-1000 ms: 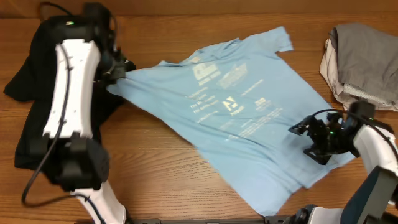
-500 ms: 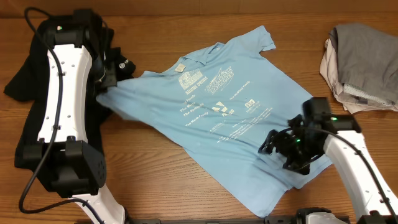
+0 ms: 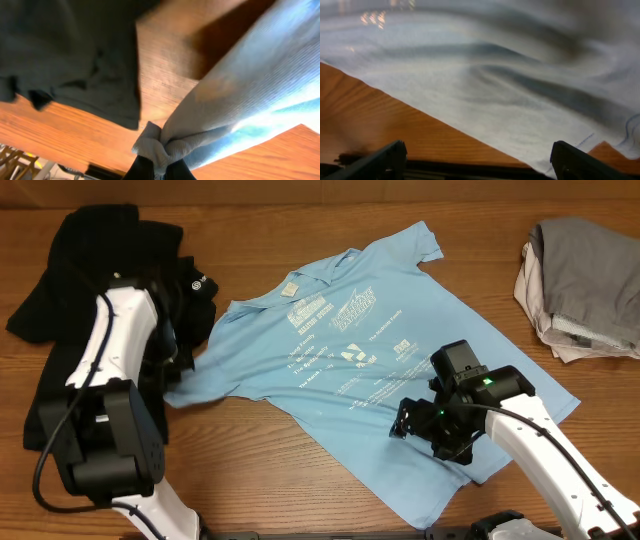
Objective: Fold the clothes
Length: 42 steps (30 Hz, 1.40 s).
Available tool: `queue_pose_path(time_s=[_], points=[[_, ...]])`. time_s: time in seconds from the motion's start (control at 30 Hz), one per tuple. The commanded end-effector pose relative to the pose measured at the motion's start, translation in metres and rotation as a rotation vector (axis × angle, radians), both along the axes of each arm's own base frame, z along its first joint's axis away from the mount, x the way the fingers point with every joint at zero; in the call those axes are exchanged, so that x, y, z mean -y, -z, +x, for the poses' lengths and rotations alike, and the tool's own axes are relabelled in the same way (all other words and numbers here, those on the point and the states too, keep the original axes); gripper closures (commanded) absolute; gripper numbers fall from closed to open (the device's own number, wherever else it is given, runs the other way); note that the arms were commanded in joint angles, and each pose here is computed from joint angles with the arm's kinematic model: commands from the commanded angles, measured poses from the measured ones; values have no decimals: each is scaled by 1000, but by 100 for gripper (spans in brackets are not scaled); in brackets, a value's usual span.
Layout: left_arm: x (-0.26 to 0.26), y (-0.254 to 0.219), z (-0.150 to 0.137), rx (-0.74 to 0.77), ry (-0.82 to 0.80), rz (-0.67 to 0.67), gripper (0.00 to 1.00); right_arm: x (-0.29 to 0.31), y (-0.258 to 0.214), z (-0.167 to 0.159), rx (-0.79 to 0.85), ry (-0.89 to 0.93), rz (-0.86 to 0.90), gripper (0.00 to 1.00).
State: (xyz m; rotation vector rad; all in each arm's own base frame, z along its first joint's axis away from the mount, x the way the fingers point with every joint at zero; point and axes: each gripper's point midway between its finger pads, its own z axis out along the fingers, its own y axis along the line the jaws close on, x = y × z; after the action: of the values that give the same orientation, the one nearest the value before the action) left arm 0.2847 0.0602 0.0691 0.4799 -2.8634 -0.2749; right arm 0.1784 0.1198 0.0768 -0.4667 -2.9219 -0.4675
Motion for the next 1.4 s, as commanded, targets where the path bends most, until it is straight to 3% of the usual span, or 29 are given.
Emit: queue_pose_path(time_s=[0.0,0.13,0.2,0.33,0.53,0.97,1.2,1.37], points=[[9,-8,-21,57,-46,31,96,1,-7,14,63,31,-14,2],[32,-6,-29,161,-96,-88,96,3,-6,29,126,39,-32,0],[57,-12,-26,254,-111,-230,96,7,-7,40,162,65,-29,0],[82,-22,-30,303,-96,-338,96,14,-10,57,220,86,-18,0],[106,-19,-56,247,-91,-324,96,24,-11,69,262,101,-15,0],[117,-14,-128,129,-95,-112,96,25,-12,74,288,78,-17,0],[107,-42,-153,194,-132,-109,96,25,-12,74,292,75,-17,0],[101,-54,-156,283,-128,-116,96,24,-14,79,310,75,-12,0]])
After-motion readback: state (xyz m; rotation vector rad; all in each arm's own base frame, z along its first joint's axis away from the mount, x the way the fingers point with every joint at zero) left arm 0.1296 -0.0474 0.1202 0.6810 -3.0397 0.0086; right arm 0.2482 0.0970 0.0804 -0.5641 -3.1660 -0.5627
